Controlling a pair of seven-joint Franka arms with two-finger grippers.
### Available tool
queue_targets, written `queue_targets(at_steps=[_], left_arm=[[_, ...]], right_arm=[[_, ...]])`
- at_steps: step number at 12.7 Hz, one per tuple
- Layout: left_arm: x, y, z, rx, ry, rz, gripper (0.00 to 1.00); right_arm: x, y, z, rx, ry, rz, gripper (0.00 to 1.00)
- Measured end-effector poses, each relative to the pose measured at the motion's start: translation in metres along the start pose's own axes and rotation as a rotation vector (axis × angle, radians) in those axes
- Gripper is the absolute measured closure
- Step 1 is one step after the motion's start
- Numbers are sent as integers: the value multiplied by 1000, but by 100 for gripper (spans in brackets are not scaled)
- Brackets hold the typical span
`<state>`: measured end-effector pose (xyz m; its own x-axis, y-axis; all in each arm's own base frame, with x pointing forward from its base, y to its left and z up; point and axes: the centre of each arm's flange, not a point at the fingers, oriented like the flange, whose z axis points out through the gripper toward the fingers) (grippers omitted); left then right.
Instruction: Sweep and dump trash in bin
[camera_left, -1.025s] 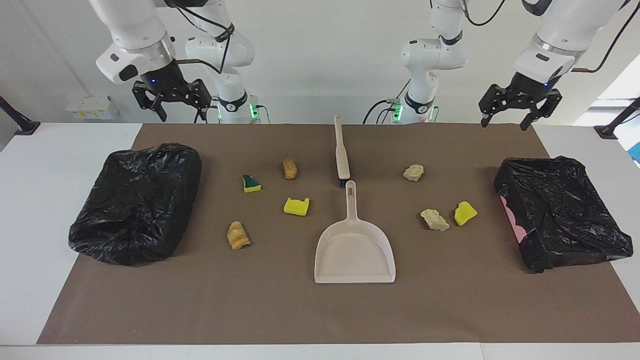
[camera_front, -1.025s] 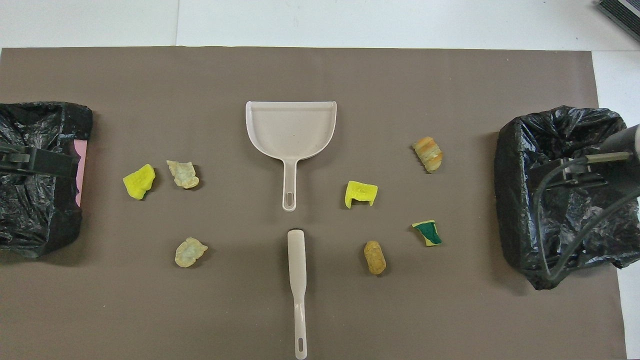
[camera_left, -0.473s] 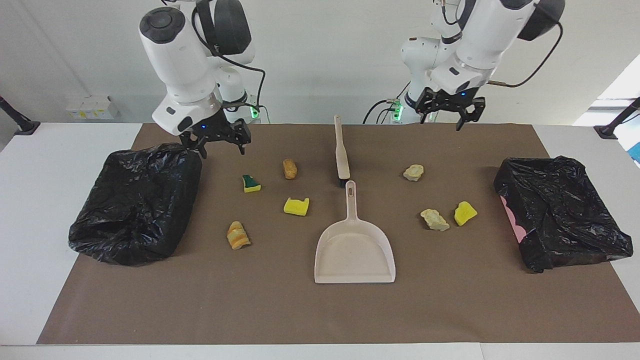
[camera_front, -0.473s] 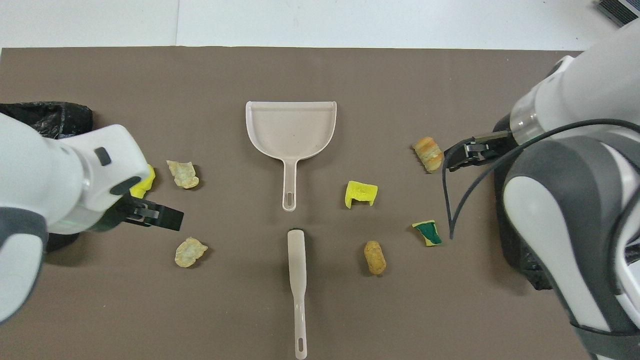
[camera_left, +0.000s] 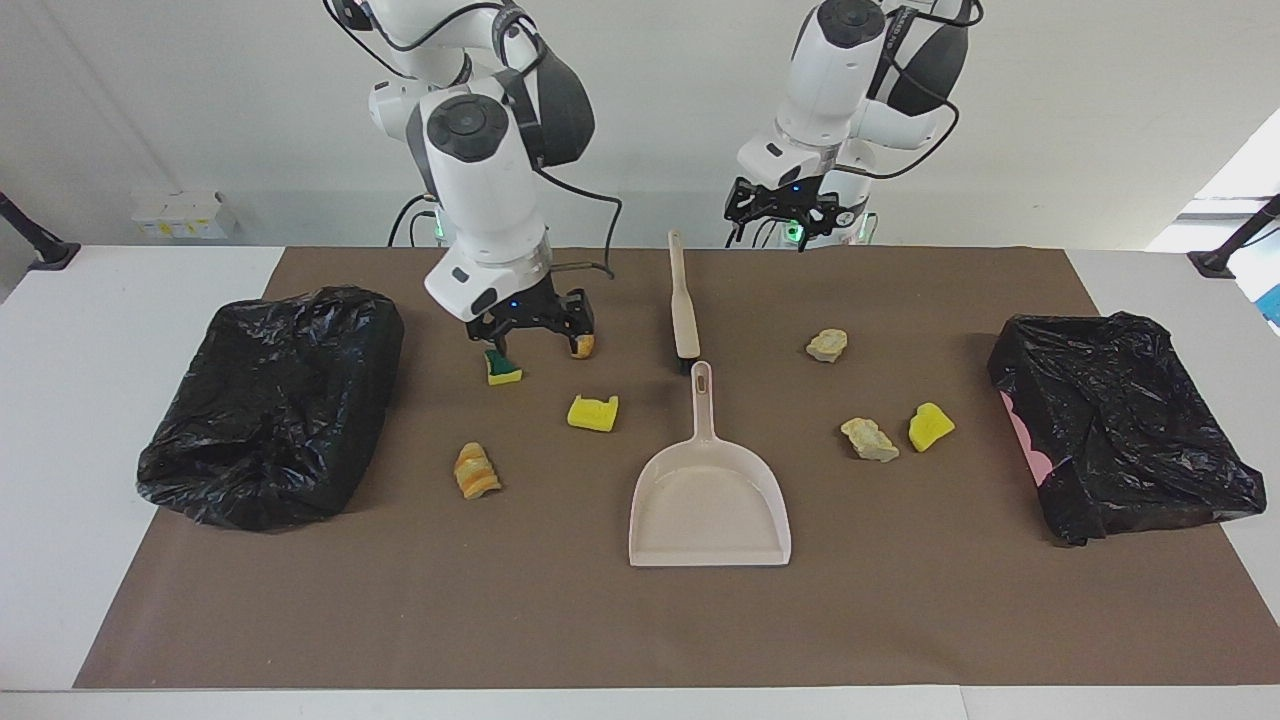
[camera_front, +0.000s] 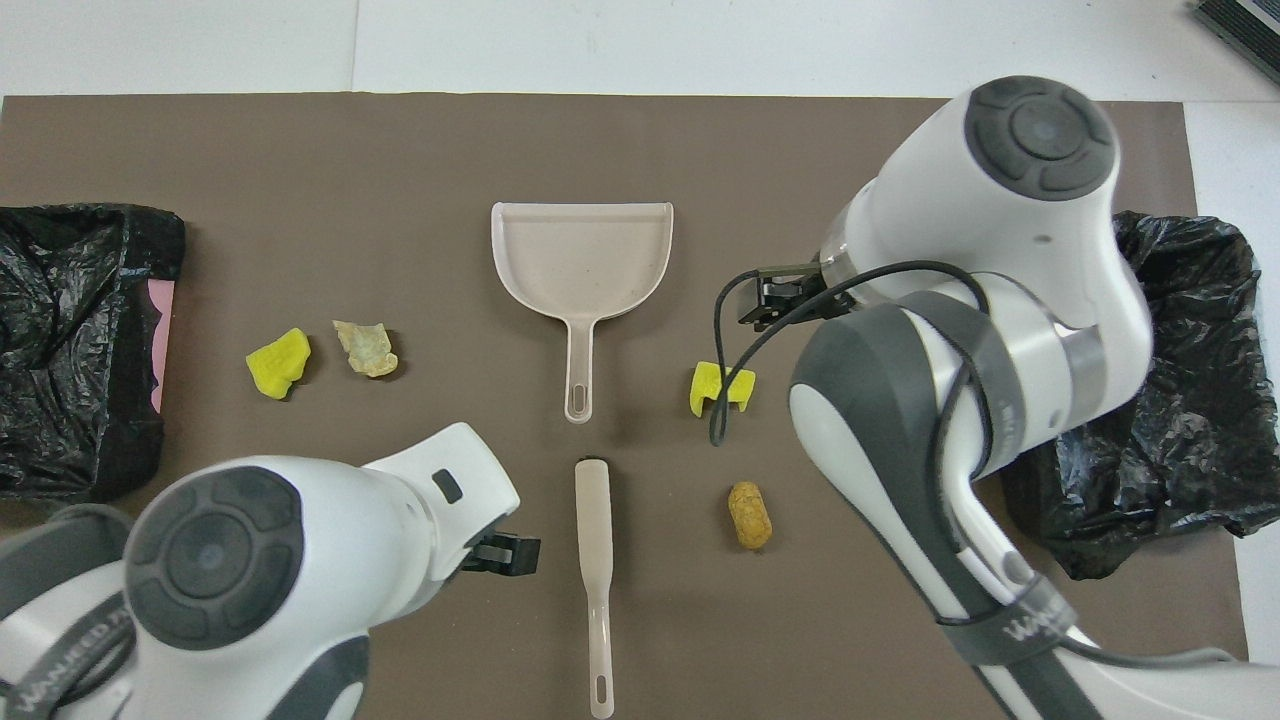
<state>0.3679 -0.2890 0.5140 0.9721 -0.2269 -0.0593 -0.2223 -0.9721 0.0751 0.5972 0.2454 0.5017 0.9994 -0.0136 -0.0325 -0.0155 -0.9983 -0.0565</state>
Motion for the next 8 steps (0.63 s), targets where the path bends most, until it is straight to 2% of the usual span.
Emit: queue_targets(at_steps=[3,6,8], left_arm=[[-33,44,50,14,-14,32,0],[-68,84,105,8,12,52,0],[-92,98,137,19,5,74,0]], right_arm=[[-4,-51,36,13,6,61,0],[-5,-97,74,53,44,108,0],[-10,-129,105,72,54,136,0]])
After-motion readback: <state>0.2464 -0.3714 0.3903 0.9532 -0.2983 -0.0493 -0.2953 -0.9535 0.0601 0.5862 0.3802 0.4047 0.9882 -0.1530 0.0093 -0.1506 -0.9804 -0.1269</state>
